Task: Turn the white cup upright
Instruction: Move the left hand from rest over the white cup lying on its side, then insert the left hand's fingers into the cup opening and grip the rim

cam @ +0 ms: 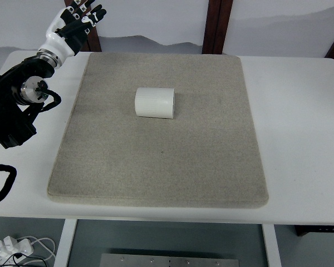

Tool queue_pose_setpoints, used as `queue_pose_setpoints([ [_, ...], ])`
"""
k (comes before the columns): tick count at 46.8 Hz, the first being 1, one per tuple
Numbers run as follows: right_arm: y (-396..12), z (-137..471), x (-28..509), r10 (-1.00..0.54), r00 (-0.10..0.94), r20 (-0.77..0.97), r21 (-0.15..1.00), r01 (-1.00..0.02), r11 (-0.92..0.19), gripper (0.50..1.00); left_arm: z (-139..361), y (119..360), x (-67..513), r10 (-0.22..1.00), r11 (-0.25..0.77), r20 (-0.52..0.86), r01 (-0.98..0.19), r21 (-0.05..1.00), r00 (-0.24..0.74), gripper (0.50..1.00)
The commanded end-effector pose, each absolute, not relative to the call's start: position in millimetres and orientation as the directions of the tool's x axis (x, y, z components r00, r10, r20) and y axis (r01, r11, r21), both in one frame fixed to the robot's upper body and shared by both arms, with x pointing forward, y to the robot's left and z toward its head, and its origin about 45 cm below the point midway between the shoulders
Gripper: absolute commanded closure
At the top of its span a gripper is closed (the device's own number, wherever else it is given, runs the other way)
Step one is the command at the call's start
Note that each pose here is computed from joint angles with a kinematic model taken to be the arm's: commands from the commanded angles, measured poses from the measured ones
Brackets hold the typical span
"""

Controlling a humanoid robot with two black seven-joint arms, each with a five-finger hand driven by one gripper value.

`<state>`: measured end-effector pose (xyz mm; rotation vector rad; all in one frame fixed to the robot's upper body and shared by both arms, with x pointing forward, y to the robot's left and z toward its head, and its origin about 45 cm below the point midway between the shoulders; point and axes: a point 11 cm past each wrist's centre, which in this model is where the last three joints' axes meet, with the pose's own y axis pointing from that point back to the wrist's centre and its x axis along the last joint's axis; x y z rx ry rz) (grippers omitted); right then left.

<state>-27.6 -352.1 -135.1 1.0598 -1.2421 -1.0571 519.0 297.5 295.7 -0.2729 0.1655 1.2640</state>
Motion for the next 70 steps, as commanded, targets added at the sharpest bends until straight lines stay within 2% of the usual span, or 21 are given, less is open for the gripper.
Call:
queue_pose_setpoints([
  [1, -352, -135, -28, -0.981, 0.04, 0.189, 0.981, 0.031, 0.19, 0.548, 304, 284, 518, 0.922, 0.347, -0.144, -0.932, -0.101, 0.359, 0.508],
  [13, -352, -135, -28, -0.981, 0.04, 0.191, 0.981, 0.031, 0.192, 0.548, 306, 256, 516, 0.87, 0.477, 0.145, -0.879, -0.012, 0.471, 0.51],
  [20, -352, -135, -28, -0.981, 0.04, 0.189, 0.981, 0.031, 0.19, 0.548, 306, 250, 513, 0.805, 0.512, 0.319, -0.858, 0.051, 0.499, 0.512],
  [29, -352, -135, -28, -0.981, 0.04, 0.191, 0.981, 0.031, 0.192, 0.548, 302, 232, 505, 0.643, 0.577, 0.515, -0.801, 0.163, 0.568, 0.512],
  [33, -352, -135, -28, -0.981, 0.04, 0.191, 0.981, 0.031, 0.192, 0.548, 298, 228, 505, 0.58, 0.568, 0.594, -0.799, 0.196, 0.558, 0.512],
  [39, -352, -135, -28, -0.981, 0.04, 0.191, 0.981, 0.031, 0.192, 0.548, 292, 217, 502, 0.421, 0.579, 0.705, -0.767, 0.277, 0.571, 0.512],
  [47, -352, -135, -28, -0.981, 0.04, 0.191, 0.981, 0.031, 0.192, 0.548, 293, 207, 501, 0.293, 0.566, 0.775, -0.755, 0.331, 0.56, 0.512],
  [57, -352, -135, -28, -0.981, 0.04, 0.189, 0.981, 0.031, 0.19, 0.548, 292, 181, 499, 0.223, 0.579, 0.787, -0.728, 0.368, 0.576, 0.512],
  [70, -352, -135, -28, -0.981, 0.04, 0.189, 0.981, 0.031, 0.19, 0.548, 308, 160, 493, 0.159, 0.634, 0.767, -0.66, 0.404, 0.622, 0.512],
])
